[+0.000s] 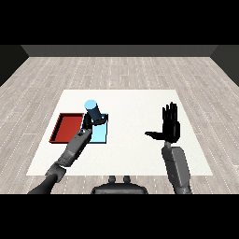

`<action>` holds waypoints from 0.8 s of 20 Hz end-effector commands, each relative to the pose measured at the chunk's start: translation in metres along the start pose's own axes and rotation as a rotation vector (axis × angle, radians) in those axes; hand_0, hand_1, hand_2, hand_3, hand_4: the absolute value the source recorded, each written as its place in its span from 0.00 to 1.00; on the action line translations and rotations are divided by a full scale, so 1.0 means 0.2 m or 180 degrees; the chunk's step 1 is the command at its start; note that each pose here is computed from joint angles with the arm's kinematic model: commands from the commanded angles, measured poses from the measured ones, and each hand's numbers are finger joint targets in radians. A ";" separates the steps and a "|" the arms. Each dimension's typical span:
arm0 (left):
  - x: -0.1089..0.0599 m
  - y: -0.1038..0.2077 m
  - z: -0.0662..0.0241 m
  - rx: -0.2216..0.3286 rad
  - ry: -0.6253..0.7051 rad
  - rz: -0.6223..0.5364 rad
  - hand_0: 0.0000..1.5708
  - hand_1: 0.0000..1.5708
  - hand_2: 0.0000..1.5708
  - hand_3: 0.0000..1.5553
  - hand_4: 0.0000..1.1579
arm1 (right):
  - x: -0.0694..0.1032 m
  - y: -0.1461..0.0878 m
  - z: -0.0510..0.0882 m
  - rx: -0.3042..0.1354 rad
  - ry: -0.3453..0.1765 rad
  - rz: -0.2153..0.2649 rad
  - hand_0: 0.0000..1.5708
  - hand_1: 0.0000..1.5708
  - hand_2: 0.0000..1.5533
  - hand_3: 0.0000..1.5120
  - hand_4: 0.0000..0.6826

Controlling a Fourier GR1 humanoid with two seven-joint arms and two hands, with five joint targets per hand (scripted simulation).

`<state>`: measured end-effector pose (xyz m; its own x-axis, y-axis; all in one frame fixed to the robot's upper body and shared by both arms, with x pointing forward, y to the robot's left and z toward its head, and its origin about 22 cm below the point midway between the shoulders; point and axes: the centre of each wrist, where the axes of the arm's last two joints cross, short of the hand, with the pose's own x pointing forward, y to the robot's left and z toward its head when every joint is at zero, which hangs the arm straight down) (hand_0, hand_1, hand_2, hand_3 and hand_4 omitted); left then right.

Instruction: Pick the blue can and put it in the blue box

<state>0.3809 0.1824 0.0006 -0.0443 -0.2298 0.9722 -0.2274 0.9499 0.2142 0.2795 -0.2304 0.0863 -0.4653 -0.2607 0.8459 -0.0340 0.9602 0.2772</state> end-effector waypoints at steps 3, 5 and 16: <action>-0.09 0.19 -0.158 0.0138 0.0470 -0.0328 1.00 1.00 1.00 0.96 0.95 | -0.06 -0.11 -0.02 -0.0147 0.0075 0.0072 0.00 0.00 0.00 0.00 0.00; -0.17 0.17 -0.109 0.0182 0.0811 -0.0531 1.00 1.00 1.00 0.95 0.91 | -0.15 -0.09 -0.01 -0.0145 0.0054 0.0019 0.00 0.00 0.00 0.00 0.00; -0.50 0.23 0.116 0.0149 0.1906 -0.1186 0.61 0.61 0.55 0.52 0.80 | -0.19 -0.11 -0.13 -0.0192 0.0180 0.0058 0.00 0.00 0.00 0.00 0.00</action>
<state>0.3689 0.2342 -0.0708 0.4943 -0.3488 0.7963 -0.2267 0.8325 0.5054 0.3083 -0.2484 0.0614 -0.4267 -0.2554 0.8676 0.0221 0.9561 0.2924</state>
